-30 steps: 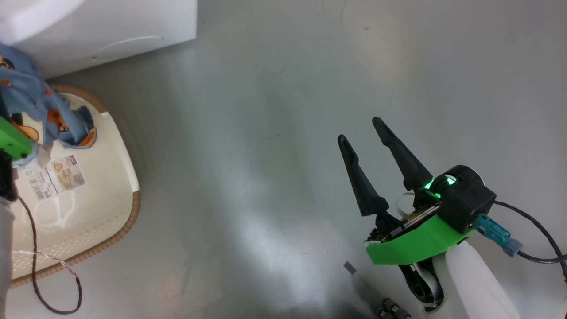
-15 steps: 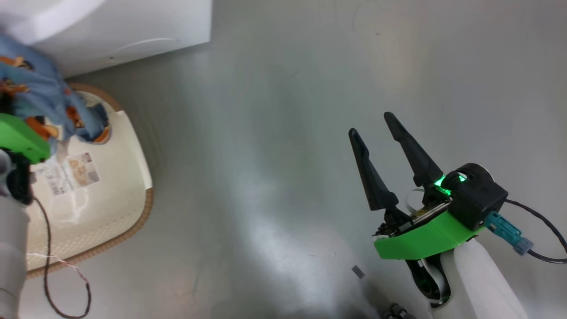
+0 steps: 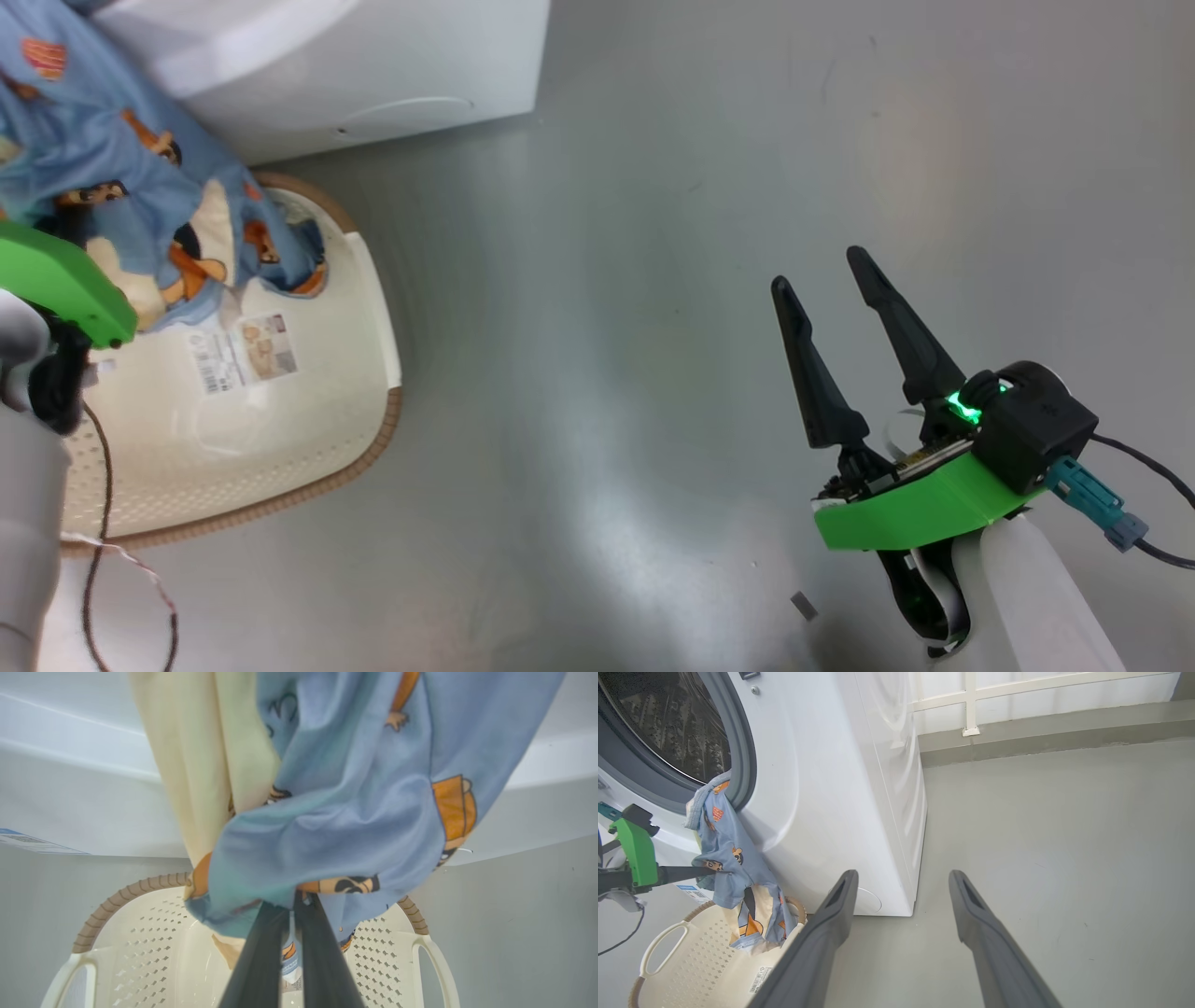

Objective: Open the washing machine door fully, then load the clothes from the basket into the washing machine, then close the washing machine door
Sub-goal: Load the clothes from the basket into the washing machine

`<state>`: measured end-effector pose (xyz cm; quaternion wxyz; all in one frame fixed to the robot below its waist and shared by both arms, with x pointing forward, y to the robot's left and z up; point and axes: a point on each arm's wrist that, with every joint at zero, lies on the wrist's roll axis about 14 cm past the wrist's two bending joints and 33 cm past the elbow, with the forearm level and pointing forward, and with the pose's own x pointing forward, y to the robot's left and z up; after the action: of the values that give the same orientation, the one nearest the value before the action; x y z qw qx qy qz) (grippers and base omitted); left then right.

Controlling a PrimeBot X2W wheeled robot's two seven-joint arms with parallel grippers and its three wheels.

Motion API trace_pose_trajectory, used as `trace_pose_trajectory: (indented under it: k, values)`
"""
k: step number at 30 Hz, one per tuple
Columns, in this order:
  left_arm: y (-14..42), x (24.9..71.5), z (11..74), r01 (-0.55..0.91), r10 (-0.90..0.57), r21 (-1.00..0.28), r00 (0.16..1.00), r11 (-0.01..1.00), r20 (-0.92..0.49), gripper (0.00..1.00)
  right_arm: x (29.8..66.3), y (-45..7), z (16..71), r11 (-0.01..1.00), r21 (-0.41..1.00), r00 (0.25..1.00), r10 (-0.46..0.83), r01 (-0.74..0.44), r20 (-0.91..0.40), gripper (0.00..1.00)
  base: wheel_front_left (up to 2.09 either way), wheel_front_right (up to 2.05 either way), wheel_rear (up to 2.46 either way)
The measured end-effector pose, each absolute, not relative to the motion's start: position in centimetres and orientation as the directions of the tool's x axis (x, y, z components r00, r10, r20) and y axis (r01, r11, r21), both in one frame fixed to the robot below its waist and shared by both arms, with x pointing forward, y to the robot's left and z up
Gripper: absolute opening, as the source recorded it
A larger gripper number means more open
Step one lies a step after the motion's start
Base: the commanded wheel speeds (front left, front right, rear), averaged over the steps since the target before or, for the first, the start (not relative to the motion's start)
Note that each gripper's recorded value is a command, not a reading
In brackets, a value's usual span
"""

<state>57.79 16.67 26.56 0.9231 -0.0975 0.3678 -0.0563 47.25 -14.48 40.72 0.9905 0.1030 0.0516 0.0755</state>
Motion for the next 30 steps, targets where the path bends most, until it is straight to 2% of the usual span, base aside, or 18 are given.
trace_pose_trajectory:
  k: [6,21,30]
  values:
    - [17.8,59.1,30.7,0.061,-0.192,-0.234,0.782,0.970,-0.593,0.00,47.0,-13.8,41.5,0.962,0.223,0.982,0.175,-0.156,-0.068,1.00,0.00,0.00,0.00]
    - [17.3,62.1,40.8,0.142,-0.246,-0.247,0.852,0.958,-0.462,0.00,46.7,-13.2,43.0,0.957,0.231,0.981,0.191,-0.177,-0.038,1.00,0.00,0.00,0.00]
    - [17.1,64.9,42.4,0.096,-0.208,-0.249,0.854,0.964,-0.477,0.00,46.5,-14.1,42.6,0.958,0.245,0.984,0.168,-0.150,-0.055,1.00,0.00,0.00,0.00]
